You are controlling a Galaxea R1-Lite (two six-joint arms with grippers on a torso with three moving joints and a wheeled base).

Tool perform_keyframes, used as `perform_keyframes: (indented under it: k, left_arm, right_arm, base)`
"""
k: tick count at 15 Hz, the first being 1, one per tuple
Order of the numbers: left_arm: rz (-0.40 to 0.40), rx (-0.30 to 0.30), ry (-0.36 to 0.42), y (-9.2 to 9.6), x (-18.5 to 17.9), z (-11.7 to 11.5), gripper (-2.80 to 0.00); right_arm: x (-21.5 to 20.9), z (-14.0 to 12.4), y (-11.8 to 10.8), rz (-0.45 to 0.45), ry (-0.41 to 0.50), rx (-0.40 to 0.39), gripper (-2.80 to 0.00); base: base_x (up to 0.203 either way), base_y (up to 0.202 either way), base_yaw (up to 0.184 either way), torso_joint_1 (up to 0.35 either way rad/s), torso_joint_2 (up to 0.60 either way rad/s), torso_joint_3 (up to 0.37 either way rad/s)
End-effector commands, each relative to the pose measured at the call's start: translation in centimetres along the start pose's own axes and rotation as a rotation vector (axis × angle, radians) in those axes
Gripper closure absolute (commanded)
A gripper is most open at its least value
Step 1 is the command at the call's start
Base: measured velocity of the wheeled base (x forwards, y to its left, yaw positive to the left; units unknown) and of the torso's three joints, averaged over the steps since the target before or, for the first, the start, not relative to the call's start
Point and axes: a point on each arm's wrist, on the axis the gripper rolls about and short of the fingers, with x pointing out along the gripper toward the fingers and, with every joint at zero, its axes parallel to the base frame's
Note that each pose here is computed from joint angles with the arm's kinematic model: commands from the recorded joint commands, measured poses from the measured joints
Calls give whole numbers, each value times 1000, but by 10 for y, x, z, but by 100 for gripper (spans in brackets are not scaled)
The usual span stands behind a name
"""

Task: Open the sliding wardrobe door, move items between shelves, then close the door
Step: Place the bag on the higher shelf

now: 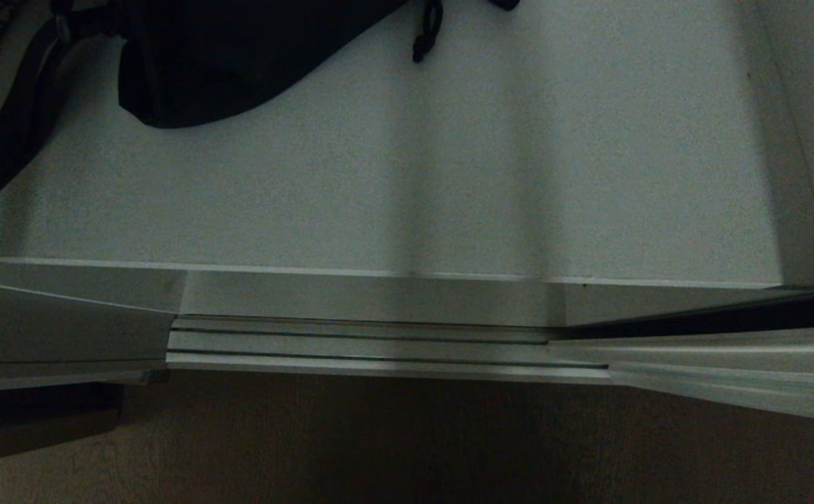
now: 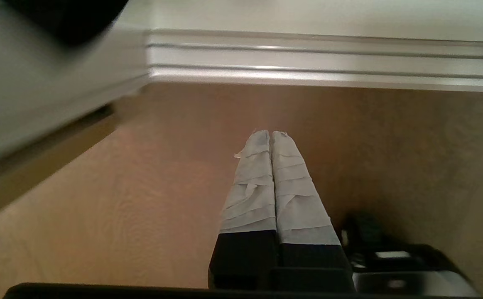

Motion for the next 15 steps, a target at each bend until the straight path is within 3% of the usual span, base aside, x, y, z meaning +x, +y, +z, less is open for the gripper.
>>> perform_keyframes:
  k: [1,4,5,8,10,12,15]
  left_arm:
    - [34,-25,-96,9,-35,-38,0]
    - [98,-53,-208,13,-56,-102,0]
    - [121,-59,-206,12,-51,-123,0]
    - [144,-73,-224,10,-19,-146,0]
    - [118,20,-194,9,6,-165,0]
    - [94,112,-290,9,25,-173,0]
    - [116,98,-268,10,47,-201,0]
  right_arm:
    - [0,0,0,0,-1,0,0]
    - [0,0,0,0,-1,0,0]
    - [0,0,0,0,-1,0,0]
    - [0,0,0,0,-1,2,0]
    - [0,0,0,0,-1,1,0]
    - [0,0,0,0,0,1,0]
    - [0,0,0,0,0,0,0]
  base:
    - [0,0,0,0,0,0]
    - [0,0,0,0,0,0]
    - [0,0,0,0,0,0]
    - [0,0,0,0,0,0]
    - [0,0,0,0,0,0]
    - [0,0,0,0,0,0]
    - [0,0,0,0,0,0]
